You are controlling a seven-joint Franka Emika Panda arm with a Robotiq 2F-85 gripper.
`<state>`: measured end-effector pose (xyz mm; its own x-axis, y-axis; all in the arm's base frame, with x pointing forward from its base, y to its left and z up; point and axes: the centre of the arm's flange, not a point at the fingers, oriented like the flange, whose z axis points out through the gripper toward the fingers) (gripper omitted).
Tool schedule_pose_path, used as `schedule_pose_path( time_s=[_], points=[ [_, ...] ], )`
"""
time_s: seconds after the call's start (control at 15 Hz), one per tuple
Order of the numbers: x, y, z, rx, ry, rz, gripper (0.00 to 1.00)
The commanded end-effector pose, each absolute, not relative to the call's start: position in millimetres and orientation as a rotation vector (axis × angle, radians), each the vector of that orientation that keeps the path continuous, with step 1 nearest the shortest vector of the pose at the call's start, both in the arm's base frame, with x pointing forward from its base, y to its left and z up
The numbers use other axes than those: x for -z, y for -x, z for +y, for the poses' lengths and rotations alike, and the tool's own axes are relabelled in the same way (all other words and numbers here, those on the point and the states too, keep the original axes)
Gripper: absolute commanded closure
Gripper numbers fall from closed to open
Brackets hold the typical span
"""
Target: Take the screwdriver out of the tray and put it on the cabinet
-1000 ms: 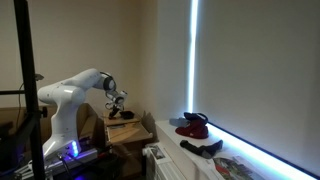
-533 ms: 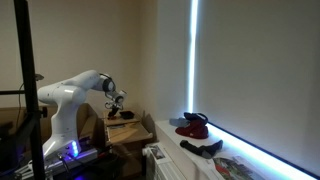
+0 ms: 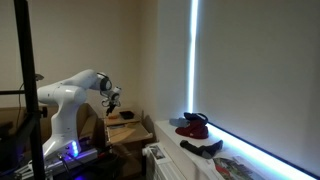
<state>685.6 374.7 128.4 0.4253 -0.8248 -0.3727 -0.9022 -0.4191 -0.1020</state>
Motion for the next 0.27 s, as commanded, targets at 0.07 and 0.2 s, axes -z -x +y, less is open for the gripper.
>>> schedule_pose_path(
  time_s=[0.07,0.2],
  points=[
    [-172.3,-689.3,355.2,-0.228,2.282,1.475,0.0],
    [-163.3,-705.2,371.2,-0.234,2.286,1.478,0.0]
  ],
)
